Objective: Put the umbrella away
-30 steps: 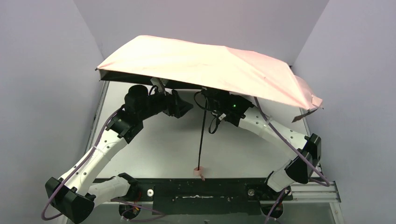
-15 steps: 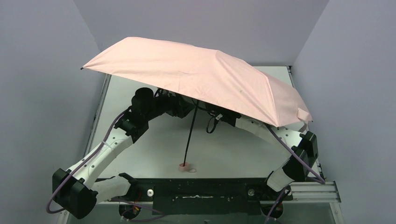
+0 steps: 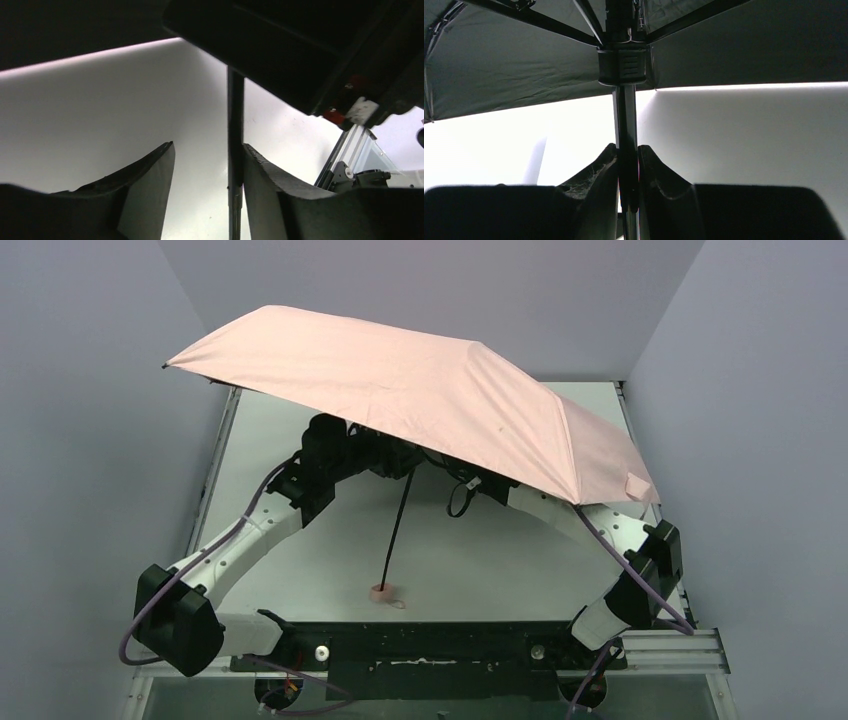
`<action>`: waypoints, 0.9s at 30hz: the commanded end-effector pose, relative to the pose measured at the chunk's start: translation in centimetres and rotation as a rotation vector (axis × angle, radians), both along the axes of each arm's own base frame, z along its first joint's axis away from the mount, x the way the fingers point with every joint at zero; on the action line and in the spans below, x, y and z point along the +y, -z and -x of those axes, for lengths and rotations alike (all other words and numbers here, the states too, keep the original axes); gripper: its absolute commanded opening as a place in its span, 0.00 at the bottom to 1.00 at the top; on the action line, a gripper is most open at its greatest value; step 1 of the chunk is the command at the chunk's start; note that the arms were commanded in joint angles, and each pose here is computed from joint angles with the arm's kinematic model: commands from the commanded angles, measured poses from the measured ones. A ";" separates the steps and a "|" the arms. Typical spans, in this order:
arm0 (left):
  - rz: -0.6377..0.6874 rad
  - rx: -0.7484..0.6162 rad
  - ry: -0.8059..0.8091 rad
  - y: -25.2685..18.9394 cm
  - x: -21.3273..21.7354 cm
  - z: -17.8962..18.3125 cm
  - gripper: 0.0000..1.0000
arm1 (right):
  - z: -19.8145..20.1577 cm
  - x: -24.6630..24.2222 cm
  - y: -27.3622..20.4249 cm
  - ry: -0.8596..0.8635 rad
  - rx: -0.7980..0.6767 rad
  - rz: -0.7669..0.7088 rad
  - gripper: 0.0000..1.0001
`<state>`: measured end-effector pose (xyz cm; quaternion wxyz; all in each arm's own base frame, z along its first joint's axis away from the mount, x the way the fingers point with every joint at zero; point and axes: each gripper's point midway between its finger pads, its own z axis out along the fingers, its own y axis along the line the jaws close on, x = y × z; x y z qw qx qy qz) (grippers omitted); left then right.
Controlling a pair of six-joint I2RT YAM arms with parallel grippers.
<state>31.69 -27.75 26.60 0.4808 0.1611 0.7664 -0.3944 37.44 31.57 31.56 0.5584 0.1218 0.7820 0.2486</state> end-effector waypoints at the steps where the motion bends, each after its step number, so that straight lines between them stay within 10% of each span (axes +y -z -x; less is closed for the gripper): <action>1: 0.064 -0.144 0.041 -4.9 -1.3 -1.2 0.43 | -0.1 1.4 -2.9 -0.026 0.007 -0.231 0.00; 16: 0.073 -0.114 0.100 -4.2 -2.8 -1.9 0.00 | -0.6 0.9 -2.8 -0.066 0.023 -0.317 0.05; 27: 0.065 -0.104 0.099 -3.5 -2.8 -2.1 0.00 | -0.5 -3.0 -0.7 -0.050 -0.012 -0.281 0.38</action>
